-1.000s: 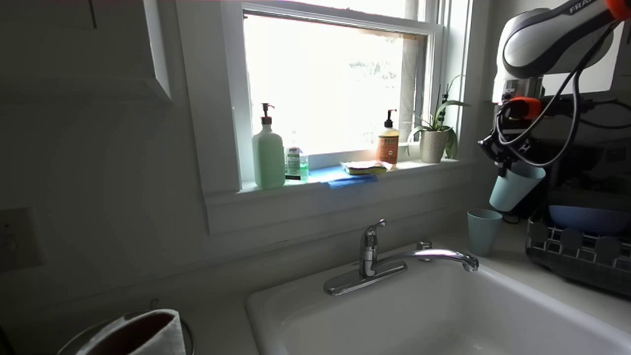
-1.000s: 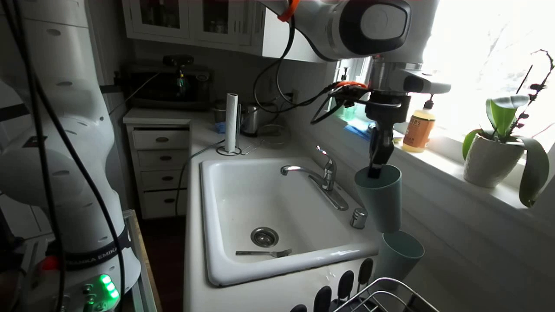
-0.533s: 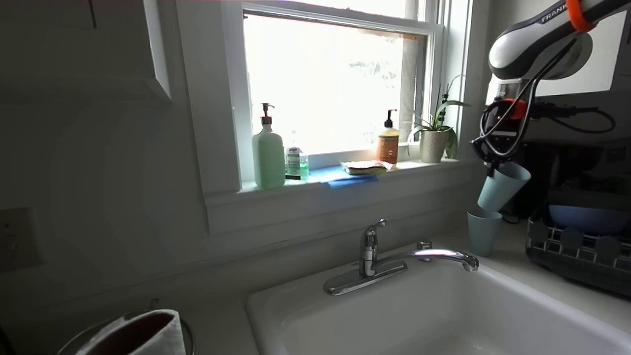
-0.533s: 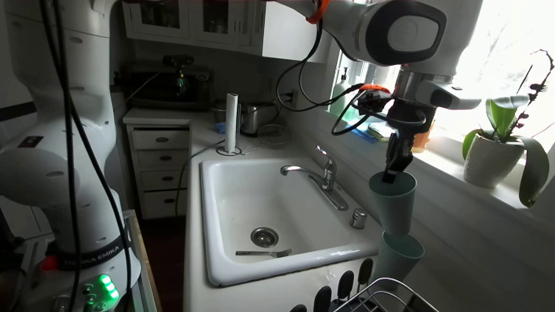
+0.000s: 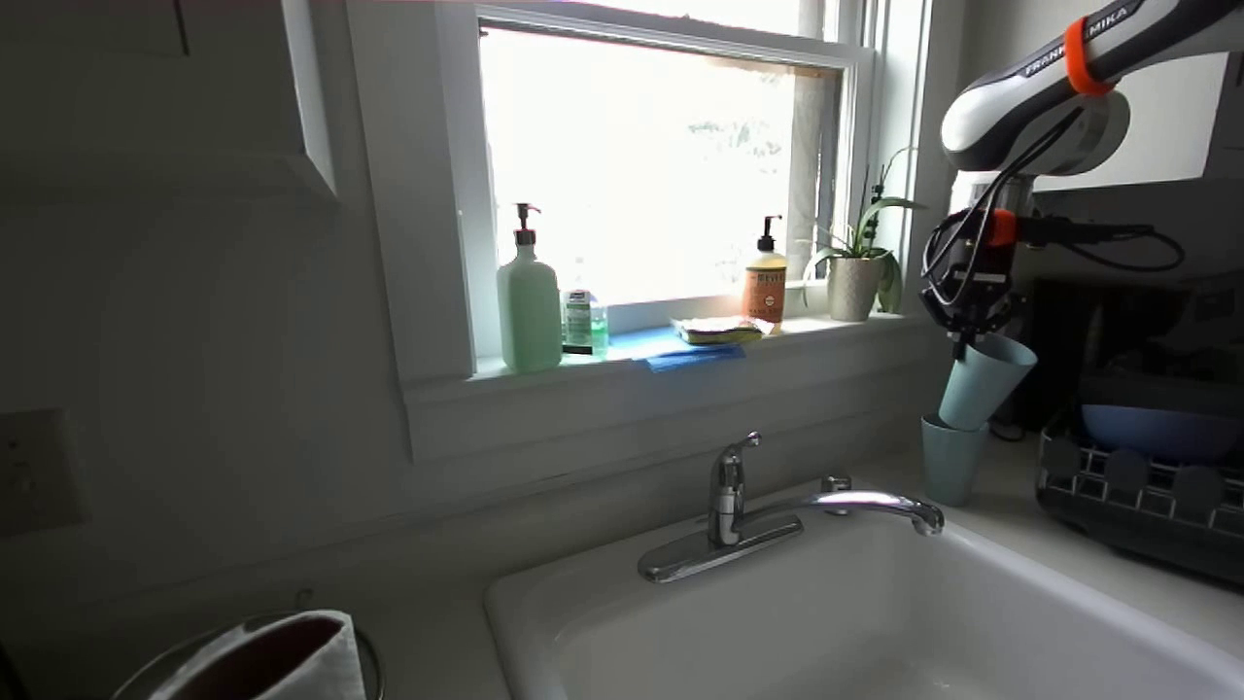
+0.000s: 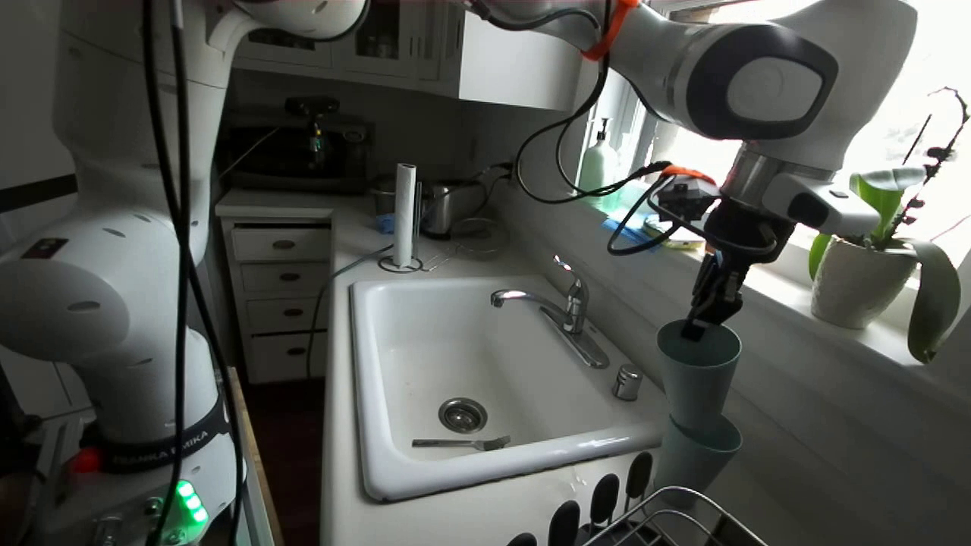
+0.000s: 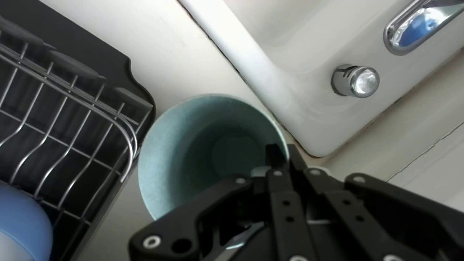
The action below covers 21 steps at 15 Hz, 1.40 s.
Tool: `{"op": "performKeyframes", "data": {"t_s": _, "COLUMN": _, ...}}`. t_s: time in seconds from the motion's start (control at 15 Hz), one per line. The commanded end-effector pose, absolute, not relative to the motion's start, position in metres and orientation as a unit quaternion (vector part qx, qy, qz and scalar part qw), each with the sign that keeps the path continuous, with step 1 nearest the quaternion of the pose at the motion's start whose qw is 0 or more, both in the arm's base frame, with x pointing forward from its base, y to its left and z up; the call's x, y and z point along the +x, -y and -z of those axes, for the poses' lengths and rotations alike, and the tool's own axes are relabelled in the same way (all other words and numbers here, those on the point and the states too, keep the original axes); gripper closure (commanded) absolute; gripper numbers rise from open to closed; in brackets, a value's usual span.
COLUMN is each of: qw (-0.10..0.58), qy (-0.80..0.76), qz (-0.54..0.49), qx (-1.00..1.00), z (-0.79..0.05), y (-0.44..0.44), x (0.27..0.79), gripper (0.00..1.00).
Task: Unstack the cups and empty the bottom cup then restack them
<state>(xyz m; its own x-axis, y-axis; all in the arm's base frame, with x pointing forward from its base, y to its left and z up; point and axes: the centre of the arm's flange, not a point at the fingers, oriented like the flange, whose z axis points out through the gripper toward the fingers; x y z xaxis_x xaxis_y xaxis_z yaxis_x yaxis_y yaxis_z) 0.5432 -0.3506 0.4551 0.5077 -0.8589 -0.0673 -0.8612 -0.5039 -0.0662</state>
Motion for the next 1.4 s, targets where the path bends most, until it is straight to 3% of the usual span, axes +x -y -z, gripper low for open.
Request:
{"op": "performKeyframes", "data": {"t_s": 0.0, "qw": 0.057, "qy": -0.505, "qz": -0.036, "qx": -0.860, "z": -0.452, "y": 0.377, "x": 0.562, "gripper": 0.99}}
{"op": "performKeyframes", "data": {"t_s": 0.53, "qw": 0.056, "qy": -0.519, "qz": -0.074, "qx": -0.850, "z": -0.430, "y": 0.402, "x": 0.580, "gripper": 0.99}}
{"op": "performKeyframes", "data": {"t_s": 0.73, "qw": 0.061, "qy": -0.518, "qz": -0.087, "qx": -0.849, "z": -0.423, "y": 0.404, "x": 0.590, "gripper": 0.83}}
{"op": "performKeyframes", "data": {"t_s": 0.8, "qw": 0.060, "qy": -0.518, "qz": -0.089, "qx": -0.848, "z": -0.422, "y": 0.404, "x": 0.594, "gripper": 0.66}}
{"op": "performKeyframes", "data": {"t_s": 1.33, "qw": 0.044, "qy": -0.507, "qz": -0.077, "qx": -0.857, "z": -0.427, "y": 0.385, "x": 0.593, "gripper": 0.11}}
